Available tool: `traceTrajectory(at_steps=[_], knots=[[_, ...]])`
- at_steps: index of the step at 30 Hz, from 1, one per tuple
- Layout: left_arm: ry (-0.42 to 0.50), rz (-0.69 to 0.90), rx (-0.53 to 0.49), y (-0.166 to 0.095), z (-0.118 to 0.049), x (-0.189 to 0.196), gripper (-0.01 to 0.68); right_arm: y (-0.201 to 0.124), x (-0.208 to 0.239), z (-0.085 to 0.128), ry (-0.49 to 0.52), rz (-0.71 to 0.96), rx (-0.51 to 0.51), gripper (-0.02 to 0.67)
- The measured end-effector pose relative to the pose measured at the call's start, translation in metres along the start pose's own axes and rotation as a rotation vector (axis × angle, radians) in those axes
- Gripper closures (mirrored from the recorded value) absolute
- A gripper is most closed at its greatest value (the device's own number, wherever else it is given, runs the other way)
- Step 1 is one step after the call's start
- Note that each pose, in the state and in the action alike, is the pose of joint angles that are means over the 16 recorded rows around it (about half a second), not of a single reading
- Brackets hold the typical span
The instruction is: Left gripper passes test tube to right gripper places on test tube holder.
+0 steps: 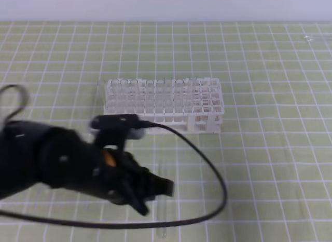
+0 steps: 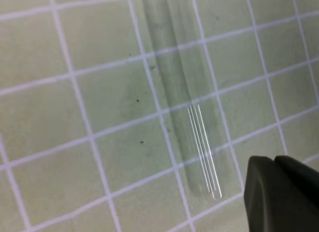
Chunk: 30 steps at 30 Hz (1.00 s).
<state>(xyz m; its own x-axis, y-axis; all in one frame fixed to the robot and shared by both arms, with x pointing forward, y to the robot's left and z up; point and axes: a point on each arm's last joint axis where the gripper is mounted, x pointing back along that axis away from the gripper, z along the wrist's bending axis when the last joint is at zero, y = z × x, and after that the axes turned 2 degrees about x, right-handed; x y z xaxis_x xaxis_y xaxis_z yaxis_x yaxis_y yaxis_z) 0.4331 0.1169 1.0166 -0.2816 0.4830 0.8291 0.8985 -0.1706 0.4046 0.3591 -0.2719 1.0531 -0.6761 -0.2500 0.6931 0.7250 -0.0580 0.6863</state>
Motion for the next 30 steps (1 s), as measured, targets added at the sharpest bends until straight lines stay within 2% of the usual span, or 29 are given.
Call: traceTrajectory(at_steps=[6, 13, 25, 30], knots=[[0.051, 0.116, -0.051, 0.01, -0.027, -0.028, 0.674, 0.0, 0.0, 0.001, 0.011, 0.001, 0.008, 0.665], [0.105, 0.182, -0.104, 0.017, -0.038, -0.045, 0.643, 0.0, 0.0, 0.002, 0.026, -0.001, 0.017, 0.665], [0.157, 0.201, -0.141, 0.021, -0.036, -0.058, 0.372, 0.001, 0.0, 0.003, 0.037, -0.009, 0.023, 0.665], [0.166, 0.201, -0.121, 0.021, -0.039, -0.061, 0.304, 0.001, 0.0, 0.004, 0.039, -0.013, 0.023, 0.665]])
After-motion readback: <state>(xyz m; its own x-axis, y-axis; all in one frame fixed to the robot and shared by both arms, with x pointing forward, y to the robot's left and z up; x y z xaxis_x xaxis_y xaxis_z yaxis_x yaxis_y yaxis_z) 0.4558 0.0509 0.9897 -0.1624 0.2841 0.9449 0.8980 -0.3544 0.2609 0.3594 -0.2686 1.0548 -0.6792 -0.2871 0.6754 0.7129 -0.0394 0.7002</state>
